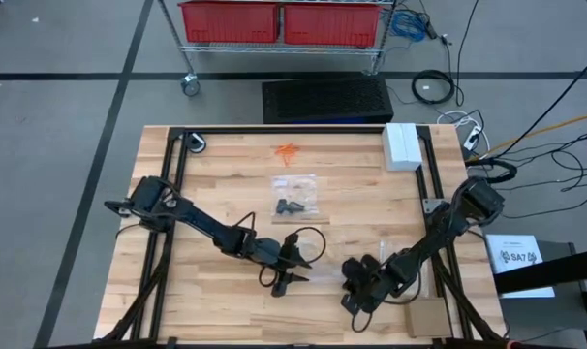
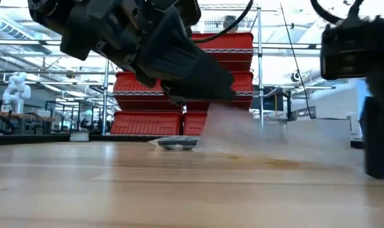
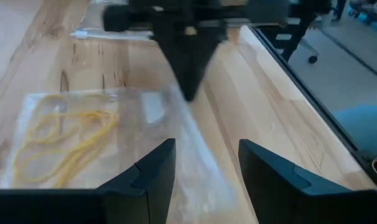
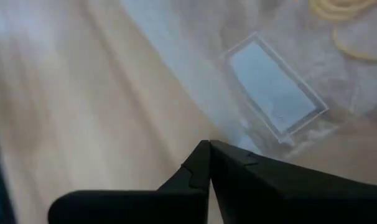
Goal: Sort rubber bands
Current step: Close the zip bag
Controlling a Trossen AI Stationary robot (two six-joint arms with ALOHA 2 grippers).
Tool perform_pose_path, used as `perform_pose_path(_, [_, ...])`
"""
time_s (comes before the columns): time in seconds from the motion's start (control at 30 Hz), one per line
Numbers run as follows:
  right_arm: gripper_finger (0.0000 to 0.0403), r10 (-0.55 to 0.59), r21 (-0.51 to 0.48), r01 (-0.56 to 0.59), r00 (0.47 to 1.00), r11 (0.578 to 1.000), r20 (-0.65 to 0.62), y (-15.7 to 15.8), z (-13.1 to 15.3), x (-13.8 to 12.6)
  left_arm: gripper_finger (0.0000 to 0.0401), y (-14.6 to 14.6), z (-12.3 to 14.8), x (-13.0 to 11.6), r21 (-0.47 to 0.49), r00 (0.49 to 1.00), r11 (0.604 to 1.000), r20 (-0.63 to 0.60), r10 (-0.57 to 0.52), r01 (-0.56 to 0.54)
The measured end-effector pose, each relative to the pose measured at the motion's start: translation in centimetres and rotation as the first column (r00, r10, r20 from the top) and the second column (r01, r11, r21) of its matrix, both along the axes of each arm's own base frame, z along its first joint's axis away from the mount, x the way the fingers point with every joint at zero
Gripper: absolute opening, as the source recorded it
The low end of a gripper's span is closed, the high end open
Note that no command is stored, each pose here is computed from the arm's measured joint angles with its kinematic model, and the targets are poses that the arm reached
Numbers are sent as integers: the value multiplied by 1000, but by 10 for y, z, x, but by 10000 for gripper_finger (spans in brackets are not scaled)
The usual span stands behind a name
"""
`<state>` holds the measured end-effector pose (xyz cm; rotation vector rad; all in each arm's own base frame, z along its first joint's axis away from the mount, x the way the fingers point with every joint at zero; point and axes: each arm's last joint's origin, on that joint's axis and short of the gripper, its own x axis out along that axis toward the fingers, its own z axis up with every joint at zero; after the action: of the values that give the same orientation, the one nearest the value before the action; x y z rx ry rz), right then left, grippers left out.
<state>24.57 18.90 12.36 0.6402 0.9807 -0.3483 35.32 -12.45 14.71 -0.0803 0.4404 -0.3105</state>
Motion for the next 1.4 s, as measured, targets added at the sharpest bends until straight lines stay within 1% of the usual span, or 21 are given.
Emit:
perform_pose_path(0.13, [0,-49,-74,45,998,996,-48,-15,4,-2,181,1,11,-3,41,1000,999,21,-22,22])
perform_pose_path(0.23, [0,-86,-143,73,992,987,-90,-28,6,-4,181,3,21,-9,84,1000,996,5,-30,29])
perform_pose_path(0.33, [0,-131,-210,106,985,972,-111,-41,8,-4,181,12,29,-15,147,999,989,-38,7,-2])
perform_pose_path(0.43, [0,-179,-237,145,975,961,-128,-54,8,0,181,21,32,-19,192,995,981,-93,41,-22])
perform_pose_path(0.63, [0,-199,-259,153,966,954,-162,-82,6,14,181,36,25,-25,232,974,972,-212,81,-30])
perform_pose_path(0.7, [0,-215,-277,165,964,946,-159,-93,7,19,179,39,20,-27,238,968,971,-234,90,-33])
perform_pose_path(0.8, [0,-208,-317,151,966,936,-154,-110,7,26,173,42,15,-30,243,964,969,-249,97,-35])
perform_pose_path(0.9, [0,-156,-348,97,977,932,-143,-125,9,35,164,42,13,-32,250,961,968,-259,96,-30])
perform_pose_path(1.03, [0,-24,-398,-22,994,917,-109,-139,12,48,152,44,11,-33,279,956,960,-274,100,-21])
perform_pose_path(1.1, [0,51,-392,-88,993,916,-102,-145,13,53,147,44,11,-33,281,956,960,-276,102,-21])
perform_pose_path(1.2, [0,183,-359,-211,977,909,-110,-148,14,57,144,44,10,-34,282,955,959,-280,103,-20])
perform_pose_path(1.3, [0,308,-333,-337,941,880,-139,-146,13,57,143,45,11,-33,278,956,960,-272,113,-34])
perform_pose_path(1.4, [0,360,-307,-396,918,865,-168,-144,12,54,143,49,9,-32,245,963,967,-233,136,-78])
